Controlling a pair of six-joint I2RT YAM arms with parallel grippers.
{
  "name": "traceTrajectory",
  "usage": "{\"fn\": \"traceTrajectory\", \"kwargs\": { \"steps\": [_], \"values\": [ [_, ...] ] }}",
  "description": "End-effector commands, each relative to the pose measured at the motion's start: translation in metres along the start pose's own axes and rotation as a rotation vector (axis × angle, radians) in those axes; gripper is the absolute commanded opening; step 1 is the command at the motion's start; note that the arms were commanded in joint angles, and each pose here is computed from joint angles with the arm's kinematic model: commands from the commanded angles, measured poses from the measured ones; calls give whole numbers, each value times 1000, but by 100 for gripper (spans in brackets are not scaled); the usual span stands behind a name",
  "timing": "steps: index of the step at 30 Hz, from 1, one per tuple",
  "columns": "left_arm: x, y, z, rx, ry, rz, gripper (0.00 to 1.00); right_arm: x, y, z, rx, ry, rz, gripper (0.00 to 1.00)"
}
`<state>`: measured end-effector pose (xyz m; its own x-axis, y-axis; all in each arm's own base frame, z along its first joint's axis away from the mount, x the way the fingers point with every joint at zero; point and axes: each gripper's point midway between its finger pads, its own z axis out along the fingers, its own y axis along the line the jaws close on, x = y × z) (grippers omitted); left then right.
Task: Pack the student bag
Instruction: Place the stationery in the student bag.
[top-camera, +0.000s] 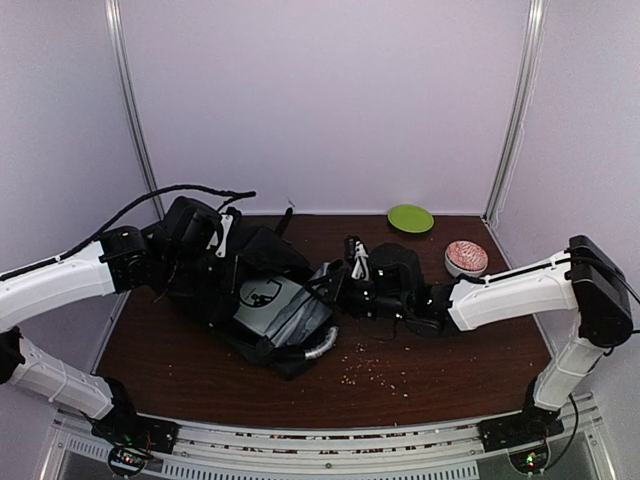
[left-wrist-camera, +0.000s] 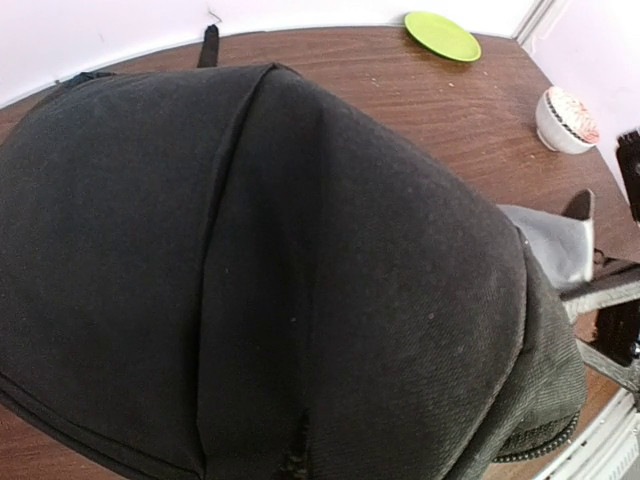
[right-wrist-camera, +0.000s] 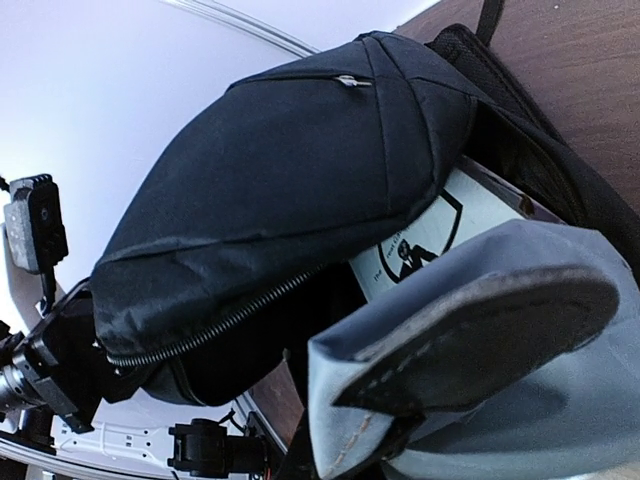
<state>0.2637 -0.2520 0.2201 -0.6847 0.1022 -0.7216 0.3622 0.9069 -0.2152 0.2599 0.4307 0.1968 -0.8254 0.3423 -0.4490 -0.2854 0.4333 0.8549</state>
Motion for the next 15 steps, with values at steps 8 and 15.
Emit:
{"fn": "traceTrajectory", "kwargs": {
  "steps": [8,15],
  "values": [
    [-64,-71,-46,364,-193,-101,0,-53,112,-6,-423,-154,-11,0],
    [-75,-84,-50,430,-217,-130,0,-43,58,33,-329,-180,13,0]
  ]
}}
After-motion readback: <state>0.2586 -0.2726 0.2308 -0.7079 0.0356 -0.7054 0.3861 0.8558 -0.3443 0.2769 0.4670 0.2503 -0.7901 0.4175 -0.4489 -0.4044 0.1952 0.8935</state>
